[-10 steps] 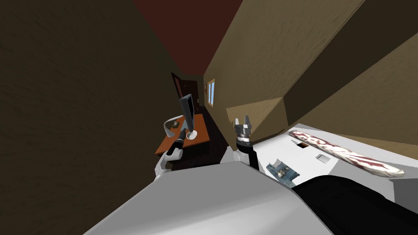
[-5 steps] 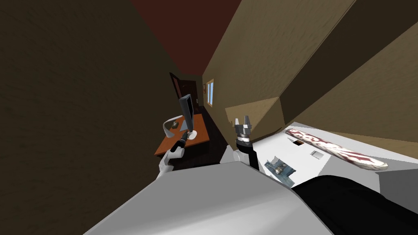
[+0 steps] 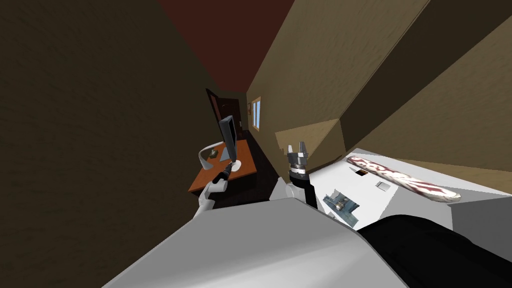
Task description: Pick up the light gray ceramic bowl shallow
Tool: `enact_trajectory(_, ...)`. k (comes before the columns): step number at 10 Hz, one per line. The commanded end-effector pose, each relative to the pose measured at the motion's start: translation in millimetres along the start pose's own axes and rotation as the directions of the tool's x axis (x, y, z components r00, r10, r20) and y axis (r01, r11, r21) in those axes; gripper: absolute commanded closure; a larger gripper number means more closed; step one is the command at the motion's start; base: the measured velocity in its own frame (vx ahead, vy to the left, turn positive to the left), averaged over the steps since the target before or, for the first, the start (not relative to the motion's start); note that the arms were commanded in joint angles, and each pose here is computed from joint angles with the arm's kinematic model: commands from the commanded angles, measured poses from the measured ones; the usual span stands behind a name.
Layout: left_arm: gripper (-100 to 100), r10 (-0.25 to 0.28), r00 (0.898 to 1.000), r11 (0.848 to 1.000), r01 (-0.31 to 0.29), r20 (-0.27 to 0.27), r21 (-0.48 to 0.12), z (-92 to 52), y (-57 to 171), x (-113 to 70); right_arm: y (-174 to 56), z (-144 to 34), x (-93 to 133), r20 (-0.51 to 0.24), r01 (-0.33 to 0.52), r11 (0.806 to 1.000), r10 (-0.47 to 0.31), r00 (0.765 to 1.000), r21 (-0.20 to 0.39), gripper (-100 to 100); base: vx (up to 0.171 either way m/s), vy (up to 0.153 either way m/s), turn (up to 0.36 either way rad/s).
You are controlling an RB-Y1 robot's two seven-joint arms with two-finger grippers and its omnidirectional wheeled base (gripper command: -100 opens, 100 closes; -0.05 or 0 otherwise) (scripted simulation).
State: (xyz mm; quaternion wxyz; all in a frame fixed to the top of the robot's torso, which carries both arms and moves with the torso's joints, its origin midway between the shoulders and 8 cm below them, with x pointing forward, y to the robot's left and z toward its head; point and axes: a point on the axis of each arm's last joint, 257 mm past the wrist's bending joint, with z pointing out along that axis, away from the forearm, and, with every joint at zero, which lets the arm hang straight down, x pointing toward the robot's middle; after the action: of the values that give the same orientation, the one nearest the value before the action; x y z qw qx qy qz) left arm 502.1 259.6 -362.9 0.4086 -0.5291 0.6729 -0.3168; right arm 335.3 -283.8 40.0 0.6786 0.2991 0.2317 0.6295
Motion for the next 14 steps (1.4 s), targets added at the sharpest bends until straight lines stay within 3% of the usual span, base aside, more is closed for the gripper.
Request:
enact_trajectory(1, -100, 0.009, 1.0, 0.998, -0.01, -0.021, -0.067, 8.1, 16.8, 10.8, 0.0, 0.0, 0.0, 0.0, 0.0, 1.0, 0.0, 1.0, 0.0, 0, 0.005, 0.037, -0.057)
enact_trajectory(2, -100, 0.009, 1.0, 0.997, -0.01, -0.022, -0.076, 8.4, 20.9, 11.2, 0.0, 0.0, 0.0, 0.0, 0.0, 1.0, 0.0, 1.0, 0.0, 0, 0.007, 0.032, -0.033)
enact_trajectory(3, -100, 0.016, 0.999, 0.991, -0.021, -0.039, -0.133, 13.1, 36.3, 18.3, 0.0, 0.0, 0.0, 0.0, 0.0, 1.0, 0.0, 1.0, 0.0, 0, 0.018, 0.033, -0.045)
enact_trajectory(5, -100, 0.023, 0.998, 0.982, -0.033, -0.056, -0.188, 16.6, 51.2, 25.1, 0.0, 0.0, 0.0, 0.0, 0.0, 1.0, 0.0, 1.0, 0.0, 0, 0.022, 0.049, -0.061)
enact_trajectory(8, -100, 0.036, 0.996, 0.957, -0.059, -0.087, -0.285, 20.7, 77.8, 36.9, 0.0, 0.0, 0.0, 0.0, 0.0, 1.0, 0.0, 1.0, 0.0, 0, 0.034, 0.059, -0.048)
enact_trajectory(10, -100, 0.048, 0.992, 0.929, -0.086, -0.113, -0.361, 22.3, 96.1, 46.3, 0.0, 0.0, 0.0, 0.0, 0.0, 1.0, 0.0, 1.0, 0.0, 0, 0.038, 0.062, -0.061)
enact_trajectory(11, -100, 0.048, 0.992, 0.926, -0.087, -0.114, -0.368, 21.9, 100.0, 46.5, 0.0, 0.0, 0.0, 0.0, 0.0, 1.0, 0.0, 1.0, 0.0, 0, 0.044, 0.068, -0.028)
enact_trajectory(14, -100, 0.064, 0.987, 0.878, -0.125, -0.146, -0.463, 20.2, 125.5, 56.1, 0.0, 0.0, 0.0, 0.0, 0.0, 1.0, 0.0, 1.0, 0.0, 0, 0.051, 0.065, -0.051)
